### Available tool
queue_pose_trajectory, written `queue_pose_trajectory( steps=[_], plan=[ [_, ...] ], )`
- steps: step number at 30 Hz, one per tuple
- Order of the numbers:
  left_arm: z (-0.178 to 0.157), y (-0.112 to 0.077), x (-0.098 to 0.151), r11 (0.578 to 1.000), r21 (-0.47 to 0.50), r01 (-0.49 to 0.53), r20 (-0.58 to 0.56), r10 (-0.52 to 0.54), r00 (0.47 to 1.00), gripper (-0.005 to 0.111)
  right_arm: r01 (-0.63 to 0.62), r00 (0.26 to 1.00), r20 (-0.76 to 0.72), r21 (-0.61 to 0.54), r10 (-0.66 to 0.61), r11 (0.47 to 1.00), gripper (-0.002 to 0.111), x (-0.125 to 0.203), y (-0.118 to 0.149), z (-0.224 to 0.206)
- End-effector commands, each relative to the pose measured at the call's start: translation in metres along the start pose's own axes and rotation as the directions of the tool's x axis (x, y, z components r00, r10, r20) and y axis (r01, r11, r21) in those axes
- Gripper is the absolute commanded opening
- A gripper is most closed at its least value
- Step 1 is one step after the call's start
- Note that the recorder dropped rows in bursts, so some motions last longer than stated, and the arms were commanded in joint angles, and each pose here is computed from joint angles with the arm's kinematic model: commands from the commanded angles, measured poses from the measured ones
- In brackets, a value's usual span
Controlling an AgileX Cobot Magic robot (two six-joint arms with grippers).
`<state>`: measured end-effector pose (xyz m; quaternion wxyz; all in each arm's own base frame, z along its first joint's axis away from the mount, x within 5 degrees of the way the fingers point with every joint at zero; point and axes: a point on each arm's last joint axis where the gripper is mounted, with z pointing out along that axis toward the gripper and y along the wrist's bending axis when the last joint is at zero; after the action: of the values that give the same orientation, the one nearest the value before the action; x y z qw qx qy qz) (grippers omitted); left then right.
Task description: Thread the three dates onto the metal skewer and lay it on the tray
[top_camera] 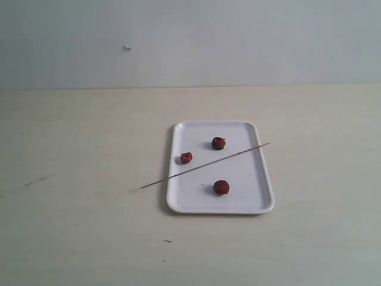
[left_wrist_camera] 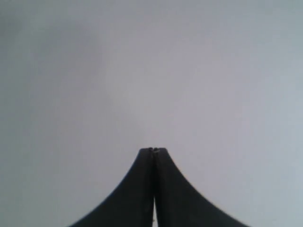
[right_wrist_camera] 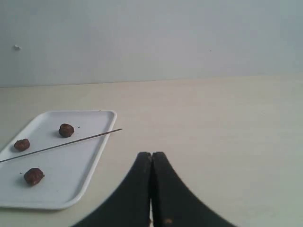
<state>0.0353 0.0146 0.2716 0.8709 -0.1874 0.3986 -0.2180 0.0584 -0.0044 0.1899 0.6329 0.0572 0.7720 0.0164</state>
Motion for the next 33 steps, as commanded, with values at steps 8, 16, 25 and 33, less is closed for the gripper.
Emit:
queue_pose_trajectory(
  steps=[8,16,25,33],
  plan=[
    [0.11,-0.027,0.023,0.965,-0.087,-0.246,-0.656,0.13,0.743,0.0,0.005,1.0,0.004,0.006,-0.005,1.0,0.0,0.001,0.0,0.0],
    [0.161,-0.004,0.114,0.915,0.053,-0.4,-0.989,0.104,0.108,0.0,0.005,1.0,0.004,0.006,-0.005,1.0,0.0,0.001,0.0,0.0],
    [0.165,-0.037,0.214,0.897,0.391,-0.205,-0.876,0.295,-0.381,0.0,0.005,1.0,0.004,0.006,-0.005,1.0,0.0,0.001,0.0,0.0],
    [0.159,-0.081,0.263,0.784,0.619,0.043,-0.638,0.533,-0.556,0.0,0.005,1.0,0.004,0.006,-0.005,1.0,0.0,0.001,0.0,0.0]
  ],
)
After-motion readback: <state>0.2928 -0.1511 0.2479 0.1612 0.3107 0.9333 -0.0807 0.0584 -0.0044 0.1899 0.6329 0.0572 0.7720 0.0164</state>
